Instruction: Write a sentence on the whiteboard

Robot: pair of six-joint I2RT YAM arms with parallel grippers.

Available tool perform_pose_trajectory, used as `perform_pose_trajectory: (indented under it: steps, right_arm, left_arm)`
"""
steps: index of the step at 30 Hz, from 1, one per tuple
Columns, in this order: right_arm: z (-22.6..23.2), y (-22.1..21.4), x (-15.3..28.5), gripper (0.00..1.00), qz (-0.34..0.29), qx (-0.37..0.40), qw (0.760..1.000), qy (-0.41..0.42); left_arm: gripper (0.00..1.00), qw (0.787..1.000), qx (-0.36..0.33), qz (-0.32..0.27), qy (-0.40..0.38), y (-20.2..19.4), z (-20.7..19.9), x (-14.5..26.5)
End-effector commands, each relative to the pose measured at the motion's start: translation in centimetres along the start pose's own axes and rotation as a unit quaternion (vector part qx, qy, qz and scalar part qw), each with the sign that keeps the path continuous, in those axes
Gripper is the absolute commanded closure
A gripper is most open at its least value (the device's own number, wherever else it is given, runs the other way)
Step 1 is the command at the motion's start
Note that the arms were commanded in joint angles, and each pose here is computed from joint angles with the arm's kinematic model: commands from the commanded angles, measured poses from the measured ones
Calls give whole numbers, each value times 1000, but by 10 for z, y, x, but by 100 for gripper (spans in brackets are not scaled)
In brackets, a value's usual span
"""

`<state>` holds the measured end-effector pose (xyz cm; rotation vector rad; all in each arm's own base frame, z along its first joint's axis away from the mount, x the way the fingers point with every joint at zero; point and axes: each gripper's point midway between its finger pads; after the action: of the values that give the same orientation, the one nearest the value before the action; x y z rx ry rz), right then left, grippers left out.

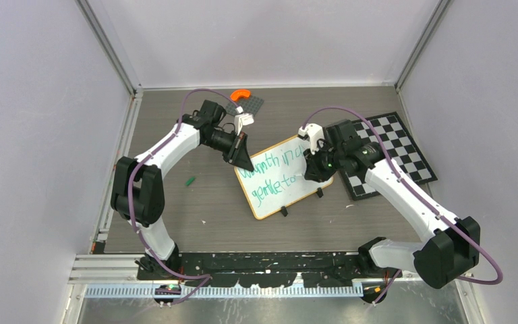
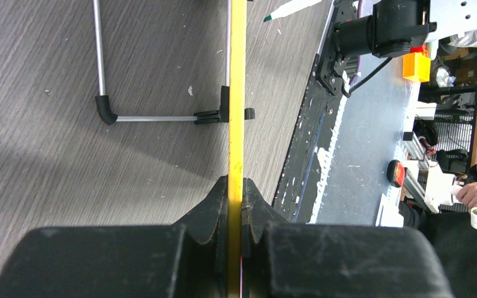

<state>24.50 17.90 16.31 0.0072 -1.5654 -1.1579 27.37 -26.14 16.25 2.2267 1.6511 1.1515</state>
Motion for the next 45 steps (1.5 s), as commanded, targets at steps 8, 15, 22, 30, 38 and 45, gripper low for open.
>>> perform_pose_trajectory:
  steps: [8, 15, 22, 30, 38, 45]
  right_arm:
    - [-15, 6, -1, 100, -17, 0, 999, -39]
    - [-15, 11, -8, 100, -23, -3, 999, -34]
    - [-22, 10, -13, 100, -19, -2, 999, -45]
    - [-30, 2, -11, 100, -8, -15, 997, -75]
    - [-18, -17, -17, 100, 26, -6, 999, -38]
    - [-30, -20, -17, 100, 46, 10, 997, -60]
  left_arm:
    - [100, 1000, -27, -7, 3, 6, -12, 6]
    - [100, 1000, -26, -6, 4, 5, -11, 5]
    - [100, 1000, -27, -7, 5, 6, -11, 5]
    - [100, 1000, -25, -6, 5, 5, -10, 5]
    - [100, 1000, -24, -5, 4, 6, -9, 4]
    - [100, 1000, -24, -6, 5, 6, -10, 4]
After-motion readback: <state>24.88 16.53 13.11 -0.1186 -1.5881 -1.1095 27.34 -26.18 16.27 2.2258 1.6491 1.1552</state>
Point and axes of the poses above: each gripper's point midway between its finger pads, its own x axis back along the fingers, its own z axis along the line the jaws close on, y = z × x, and after that the axes turned 3 degrees about x, right-handed
